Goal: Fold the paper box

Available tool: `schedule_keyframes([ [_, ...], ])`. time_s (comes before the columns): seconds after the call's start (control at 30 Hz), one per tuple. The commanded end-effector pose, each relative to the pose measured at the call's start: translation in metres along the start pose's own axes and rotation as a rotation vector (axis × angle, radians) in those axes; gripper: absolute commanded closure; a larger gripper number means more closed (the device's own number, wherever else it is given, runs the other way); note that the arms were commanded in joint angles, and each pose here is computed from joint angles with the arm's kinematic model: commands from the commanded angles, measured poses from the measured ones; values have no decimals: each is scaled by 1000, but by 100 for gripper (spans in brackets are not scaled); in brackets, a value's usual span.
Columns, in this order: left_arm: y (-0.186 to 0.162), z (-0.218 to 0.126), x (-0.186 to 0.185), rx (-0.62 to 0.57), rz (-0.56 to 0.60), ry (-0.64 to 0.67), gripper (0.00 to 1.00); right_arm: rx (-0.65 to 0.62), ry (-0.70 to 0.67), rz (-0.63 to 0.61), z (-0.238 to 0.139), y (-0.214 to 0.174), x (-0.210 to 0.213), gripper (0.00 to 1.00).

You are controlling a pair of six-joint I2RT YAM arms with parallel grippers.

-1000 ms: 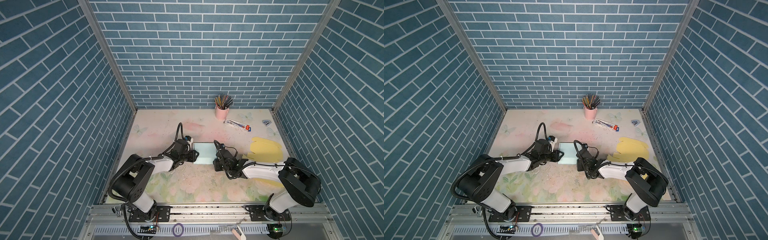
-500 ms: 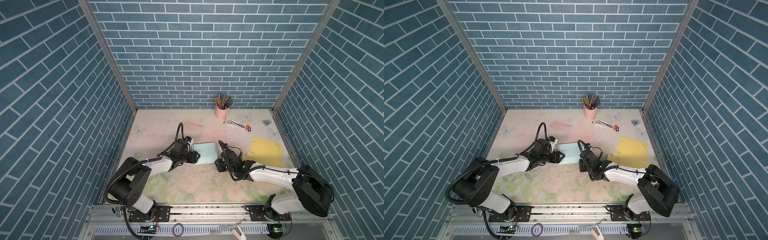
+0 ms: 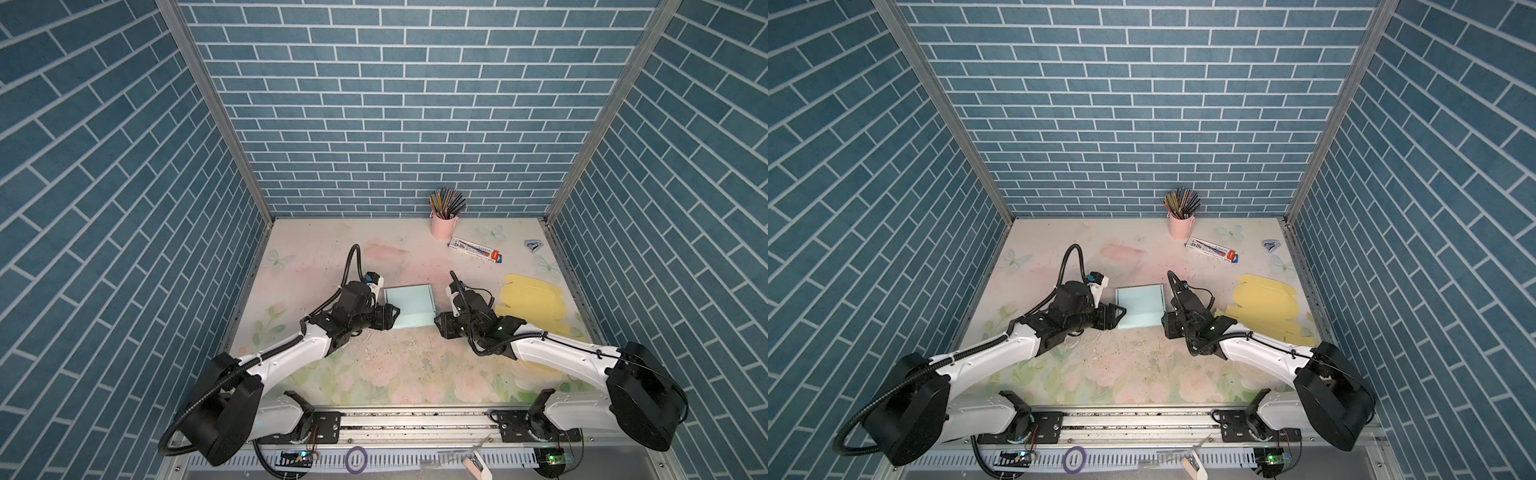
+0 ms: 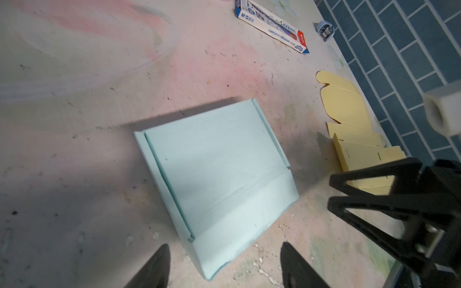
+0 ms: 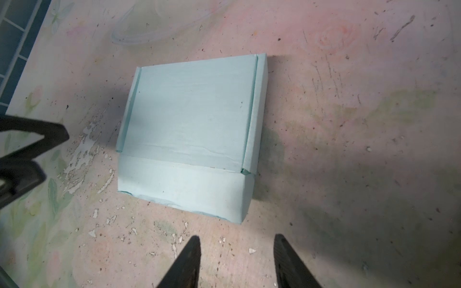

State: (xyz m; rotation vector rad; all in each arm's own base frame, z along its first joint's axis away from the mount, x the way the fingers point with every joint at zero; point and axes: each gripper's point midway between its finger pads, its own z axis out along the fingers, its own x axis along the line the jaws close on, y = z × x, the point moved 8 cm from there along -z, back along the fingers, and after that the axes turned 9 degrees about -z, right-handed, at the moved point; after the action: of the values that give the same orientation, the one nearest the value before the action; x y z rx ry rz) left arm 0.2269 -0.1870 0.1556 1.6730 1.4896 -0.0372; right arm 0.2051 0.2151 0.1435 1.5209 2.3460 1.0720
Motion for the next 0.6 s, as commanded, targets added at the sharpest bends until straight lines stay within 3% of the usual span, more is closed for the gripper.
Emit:
schedule_keyframes([
  [0.0,-23,1,8,31,-37,48,38,2,54,-50,-1,17,6,52],
  [0.13,-32,3,8,33,-48,31,44,9,68,-148,-4,62,8,51],
  [0.27,-33,9,4,40,-47,20,44,54,113,-208,18,97,9,51],
  [0.57,-32,17,2,40,-36,25,48,142,151,-214,72,106,2,52],
])
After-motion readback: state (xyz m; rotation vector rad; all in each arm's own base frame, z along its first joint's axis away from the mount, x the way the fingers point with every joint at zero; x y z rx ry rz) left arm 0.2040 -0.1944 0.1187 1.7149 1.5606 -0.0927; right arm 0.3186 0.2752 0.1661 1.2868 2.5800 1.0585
